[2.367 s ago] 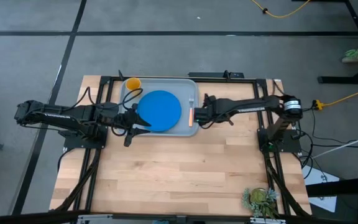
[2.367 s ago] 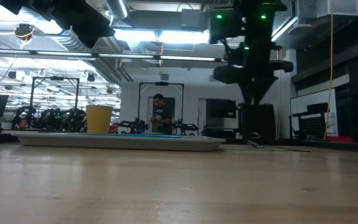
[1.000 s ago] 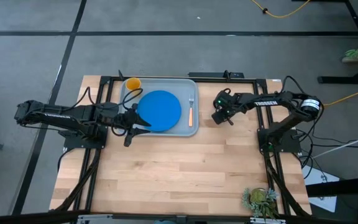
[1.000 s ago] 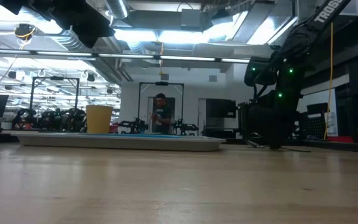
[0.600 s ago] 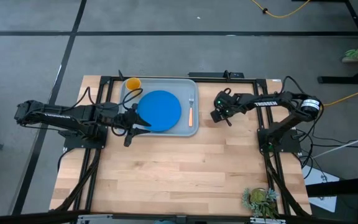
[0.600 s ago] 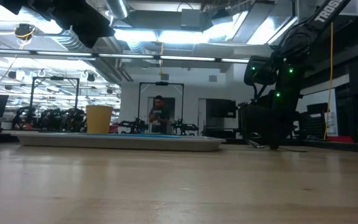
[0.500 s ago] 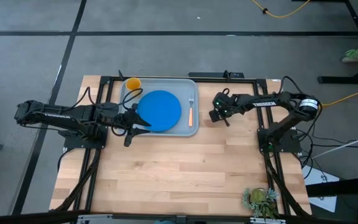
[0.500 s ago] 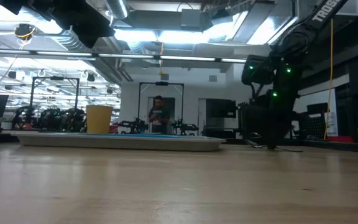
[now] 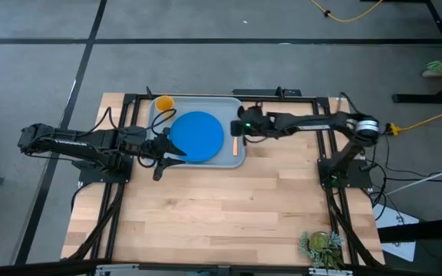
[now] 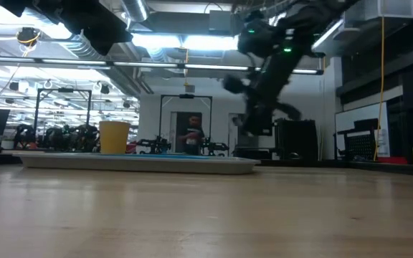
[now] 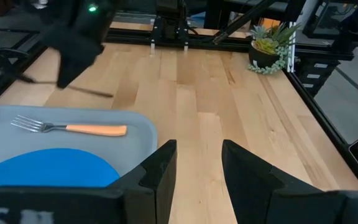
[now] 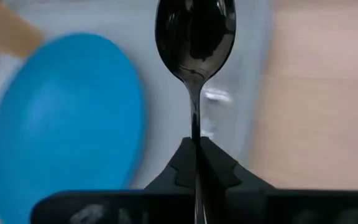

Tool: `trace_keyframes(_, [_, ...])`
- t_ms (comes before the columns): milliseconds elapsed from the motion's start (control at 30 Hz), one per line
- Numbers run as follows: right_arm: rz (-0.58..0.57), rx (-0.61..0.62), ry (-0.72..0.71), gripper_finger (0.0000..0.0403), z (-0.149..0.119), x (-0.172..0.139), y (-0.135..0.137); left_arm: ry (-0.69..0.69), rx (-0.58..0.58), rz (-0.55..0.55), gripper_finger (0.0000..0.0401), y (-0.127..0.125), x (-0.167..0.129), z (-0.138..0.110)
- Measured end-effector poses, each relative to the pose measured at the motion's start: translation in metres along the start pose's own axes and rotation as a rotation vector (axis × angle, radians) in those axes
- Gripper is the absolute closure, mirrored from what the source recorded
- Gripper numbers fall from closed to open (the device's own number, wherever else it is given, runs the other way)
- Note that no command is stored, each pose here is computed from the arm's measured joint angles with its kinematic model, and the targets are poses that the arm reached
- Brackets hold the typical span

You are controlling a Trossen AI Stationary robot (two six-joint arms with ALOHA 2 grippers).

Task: Pick and place plate/cup/fork/spoon on tray
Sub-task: Put the black spoon on the gray tray between the blue plate and the orange fork

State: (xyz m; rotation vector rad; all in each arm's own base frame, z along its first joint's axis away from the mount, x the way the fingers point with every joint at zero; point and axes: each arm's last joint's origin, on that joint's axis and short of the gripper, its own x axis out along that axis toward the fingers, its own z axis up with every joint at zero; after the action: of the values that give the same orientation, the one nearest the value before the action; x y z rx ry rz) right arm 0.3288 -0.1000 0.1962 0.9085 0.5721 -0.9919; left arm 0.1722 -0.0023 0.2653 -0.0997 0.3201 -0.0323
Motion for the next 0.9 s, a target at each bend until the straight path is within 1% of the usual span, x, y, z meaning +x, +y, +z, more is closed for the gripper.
trace_keyframes(100, [-0.015,0.043,0.037,0.0401,0.005,0.017,0.025,0.000,0.000,0.000,0.0280,0.000,0.000,0.000])
trace_keyframes(200, [-0.119,0.068,0.118,0.0400,0.005,0.035,0.040,0.001,0.000,0.000,0.0280,0.000,0.000,0.000])
trace_keyframes(267, [-0.172,0.092,0.142,0.0396,0.009,0.040,0.049,0.000,0.000,0.000,0.0280,0.000,0.000,0.000])
trace_keyframes(367, [-0.197,0.109,0.173,0.0395,0.010,0.051,0.060,0.000,0.000,0.000,0.0280,0.000,0.000,0.000])
trace_keyframes(533, [-0.208,0.133,0.206,0.0395,0.006,0.070,0.069,0.000,0.000,0.000,0.0280,0.000,0.000,0.000])
trace_keyframes(667, [-0.248,0.153,0.246,0.0395,-0.005,0.088,0.063,0.000,0.000,0.000,0.0280,0.000,0.000,0.000])
trace_keyframes(900, [-0.254,0.156,0.232,0.0394,-0.008,0.092,0.064,0.001,0.000,0.000,0.0280,0.000,0.000,0.000])
